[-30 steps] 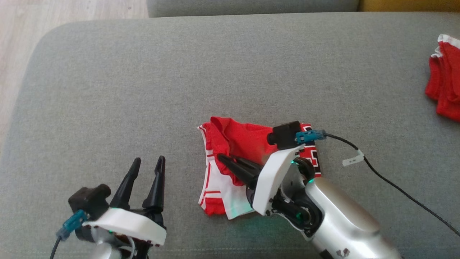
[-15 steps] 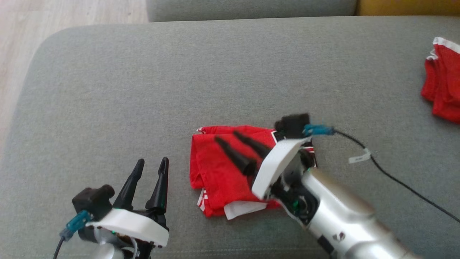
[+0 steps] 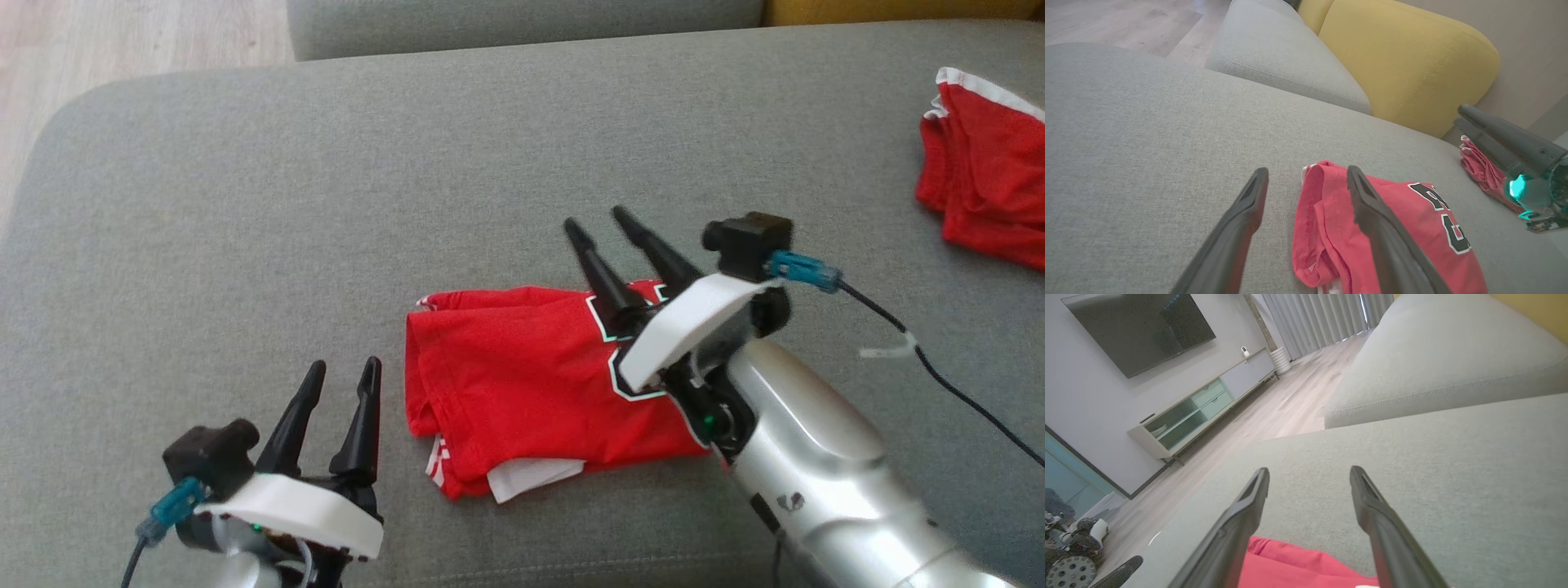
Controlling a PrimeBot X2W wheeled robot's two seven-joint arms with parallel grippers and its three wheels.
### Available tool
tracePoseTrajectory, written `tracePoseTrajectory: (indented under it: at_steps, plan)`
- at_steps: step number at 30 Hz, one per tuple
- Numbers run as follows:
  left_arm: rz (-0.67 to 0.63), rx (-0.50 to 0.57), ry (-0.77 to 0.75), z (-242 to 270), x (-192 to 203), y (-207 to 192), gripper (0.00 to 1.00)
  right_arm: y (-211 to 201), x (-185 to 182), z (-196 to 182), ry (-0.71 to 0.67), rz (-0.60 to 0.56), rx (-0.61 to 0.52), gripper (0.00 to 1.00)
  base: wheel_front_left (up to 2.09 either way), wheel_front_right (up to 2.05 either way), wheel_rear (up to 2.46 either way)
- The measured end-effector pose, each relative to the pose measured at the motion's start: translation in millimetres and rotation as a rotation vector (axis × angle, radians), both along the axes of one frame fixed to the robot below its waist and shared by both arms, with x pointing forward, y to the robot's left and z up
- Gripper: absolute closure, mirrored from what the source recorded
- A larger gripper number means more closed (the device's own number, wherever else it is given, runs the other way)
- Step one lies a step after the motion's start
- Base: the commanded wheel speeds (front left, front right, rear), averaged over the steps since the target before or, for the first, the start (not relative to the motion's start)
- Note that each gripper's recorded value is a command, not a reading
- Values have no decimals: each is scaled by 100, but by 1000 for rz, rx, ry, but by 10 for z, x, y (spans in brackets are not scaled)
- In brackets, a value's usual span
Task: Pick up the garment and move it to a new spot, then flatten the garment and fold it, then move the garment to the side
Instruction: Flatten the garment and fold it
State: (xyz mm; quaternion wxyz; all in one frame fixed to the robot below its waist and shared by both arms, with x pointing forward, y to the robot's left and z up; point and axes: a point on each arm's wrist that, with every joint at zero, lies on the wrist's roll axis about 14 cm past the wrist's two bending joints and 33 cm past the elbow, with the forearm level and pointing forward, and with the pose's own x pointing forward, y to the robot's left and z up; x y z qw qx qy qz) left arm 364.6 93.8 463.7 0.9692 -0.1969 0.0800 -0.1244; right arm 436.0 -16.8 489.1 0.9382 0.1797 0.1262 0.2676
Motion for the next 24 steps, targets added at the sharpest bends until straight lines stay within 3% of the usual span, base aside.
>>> tracePoseTrajectory:
  at_steps: [9,17,24]
  plan:
    - [14,-12,-4,31,21,-34,0,-498,-100,-187,-70,-162,-76,0,0,0,0]
    - [71,-3,-52,157,42,38,0,-1054,-230,-71,-174,-339,-127,0,0,0,0]
    - [112,18,-81,217,-28,96,0,-1209,-450,-24,-207,-396,-133,0,0,0,0]
